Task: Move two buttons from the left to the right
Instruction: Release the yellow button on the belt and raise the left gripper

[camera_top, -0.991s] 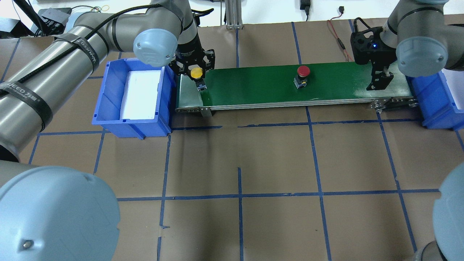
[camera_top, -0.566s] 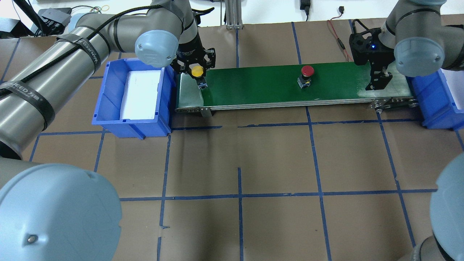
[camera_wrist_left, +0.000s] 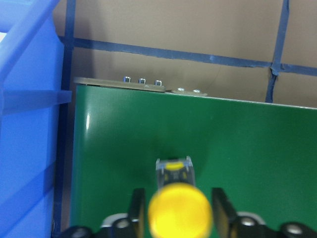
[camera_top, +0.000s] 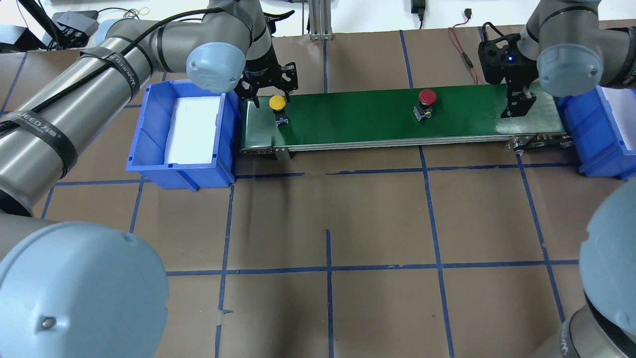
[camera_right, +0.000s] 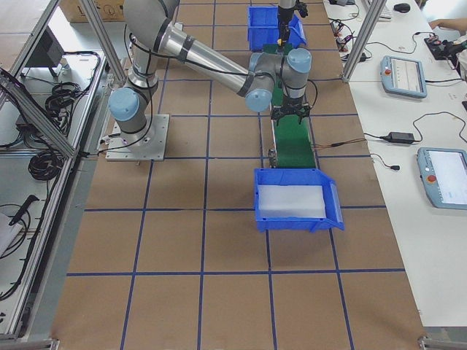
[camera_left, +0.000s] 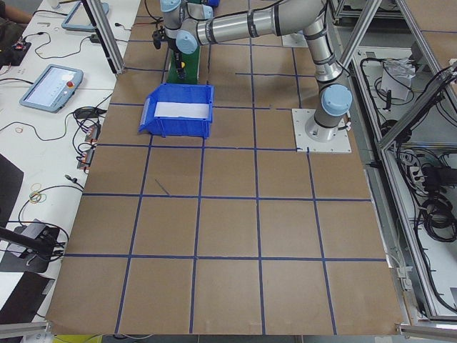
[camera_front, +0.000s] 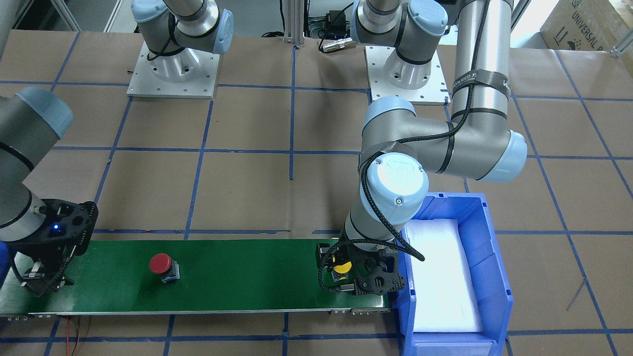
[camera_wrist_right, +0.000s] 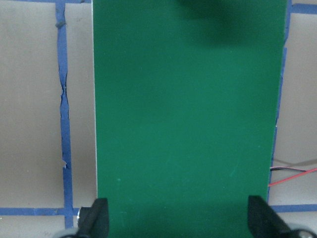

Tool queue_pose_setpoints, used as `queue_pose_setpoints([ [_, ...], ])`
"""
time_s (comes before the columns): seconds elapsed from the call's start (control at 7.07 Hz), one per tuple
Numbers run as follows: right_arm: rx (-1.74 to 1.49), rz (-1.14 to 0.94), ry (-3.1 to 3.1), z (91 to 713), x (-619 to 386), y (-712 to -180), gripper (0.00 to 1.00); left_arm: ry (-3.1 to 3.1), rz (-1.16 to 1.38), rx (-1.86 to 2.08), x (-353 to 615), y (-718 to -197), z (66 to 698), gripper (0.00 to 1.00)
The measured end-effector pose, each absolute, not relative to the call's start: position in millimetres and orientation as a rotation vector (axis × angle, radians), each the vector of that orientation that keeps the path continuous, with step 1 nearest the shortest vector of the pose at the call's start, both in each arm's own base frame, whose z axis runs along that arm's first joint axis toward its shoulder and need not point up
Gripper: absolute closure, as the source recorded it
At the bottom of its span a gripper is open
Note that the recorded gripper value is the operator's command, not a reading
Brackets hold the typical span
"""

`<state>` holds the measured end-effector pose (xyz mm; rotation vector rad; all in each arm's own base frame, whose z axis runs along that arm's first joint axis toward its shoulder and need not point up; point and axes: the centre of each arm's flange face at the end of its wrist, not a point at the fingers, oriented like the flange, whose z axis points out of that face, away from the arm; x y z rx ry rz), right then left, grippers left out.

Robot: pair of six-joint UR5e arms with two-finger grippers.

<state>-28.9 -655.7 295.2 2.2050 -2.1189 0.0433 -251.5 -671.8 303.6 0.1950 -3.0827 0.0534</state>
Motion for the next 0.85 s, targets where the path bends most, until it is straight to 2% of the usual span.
queue_pose_setpoints([
  [0.28,2.204,0.042,-2.11,296.4,-30.5,-660.4,0.03,-3.075,0.096,0.188,-251.9,-674.4,322.7,0.0],
  [0.57,2.214,0.029,-2.125,289.1,-28.8,-654.0,0.02,-3.086,0.131,0.14,-238.2,-673.1,373.7,0.0],
  [0.85,2.213,0.025,-2.136,286.2,-28.0,-651.2,0.02,-3.113,0.108,0.046,-176.9,-649.2,438.3,0.0],
])
